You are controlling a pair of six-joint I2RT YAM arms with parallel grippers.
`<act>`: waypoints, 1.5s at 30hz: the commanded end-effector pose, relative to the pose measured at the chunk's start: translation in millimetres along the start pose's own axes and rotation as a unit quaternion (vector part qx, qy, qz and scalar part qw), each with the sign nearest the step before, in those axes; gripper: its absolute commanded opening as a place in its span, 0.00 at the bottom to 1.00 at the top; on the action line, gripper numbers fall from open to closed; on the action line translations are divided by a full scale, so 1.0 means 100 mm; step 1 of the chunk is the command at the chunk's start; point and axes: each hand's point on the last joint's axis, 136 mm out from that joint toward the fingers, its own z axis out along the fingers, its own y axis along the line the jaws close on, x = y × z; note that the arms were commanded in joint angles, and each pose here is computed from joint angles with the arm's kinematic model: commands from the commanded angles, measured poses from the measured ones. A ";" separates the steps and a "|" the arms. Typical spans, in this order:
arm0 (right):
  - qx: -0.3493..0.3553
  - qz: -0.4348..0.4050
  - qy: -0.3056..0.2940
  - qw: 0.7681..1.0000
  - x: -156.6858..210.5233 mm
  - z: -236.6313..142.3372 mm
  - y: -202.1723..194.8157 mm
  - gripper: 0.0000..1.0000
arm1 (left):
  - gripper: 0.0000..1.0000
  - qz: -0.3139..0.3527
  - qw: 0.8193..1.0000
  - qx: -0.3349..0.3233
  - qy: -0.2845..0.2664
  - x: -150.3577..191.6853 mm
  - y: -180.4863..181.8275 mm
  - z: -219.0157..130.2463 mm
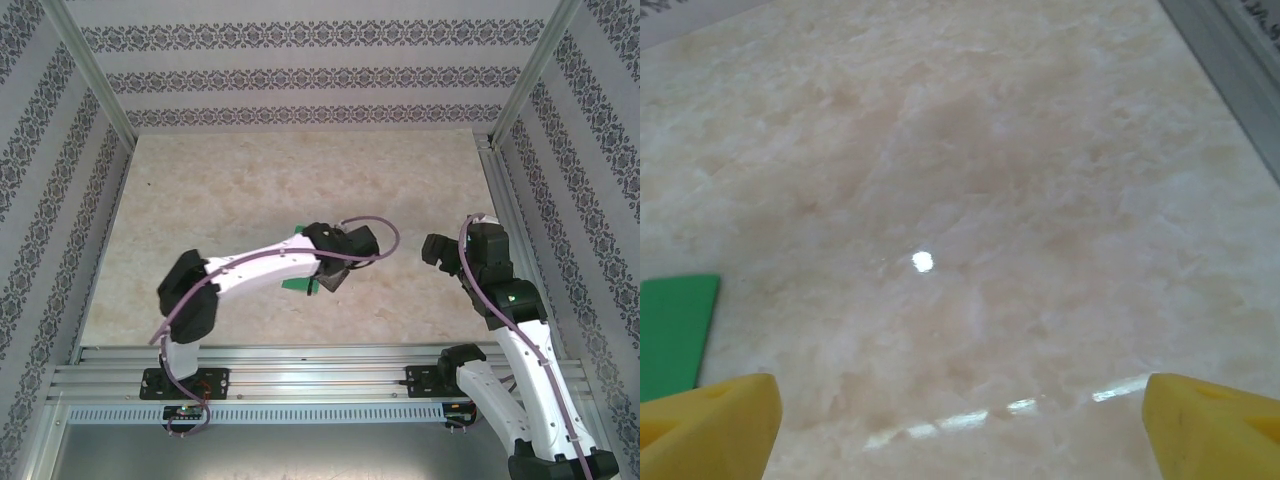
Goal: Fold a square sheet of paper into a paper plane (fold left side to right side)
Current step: Turn over the paper at the center of the table, then third fold the triangle at the center of the table.
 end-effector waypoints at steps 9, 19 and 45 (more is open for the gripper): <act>-0.226 0.013 0.123 0.966 0.61 0.63 1.52 0.65 | 0.95 -0.287 0.908 0.290 -0.099 0.17 0.76 -0.05; -0.290 0.003 0.219 0.932 1.16 1.33 2.74 0.47 | 0.89 -0.371 0.839 0.388 -0.089 0.25 0.87 0.42; -0.201 -0.012 0.290 0.936 1.65 2.06 2.39 0.30 | 0.68 -0.378 0.826 0.418 0.003 0.36 0.44 1.10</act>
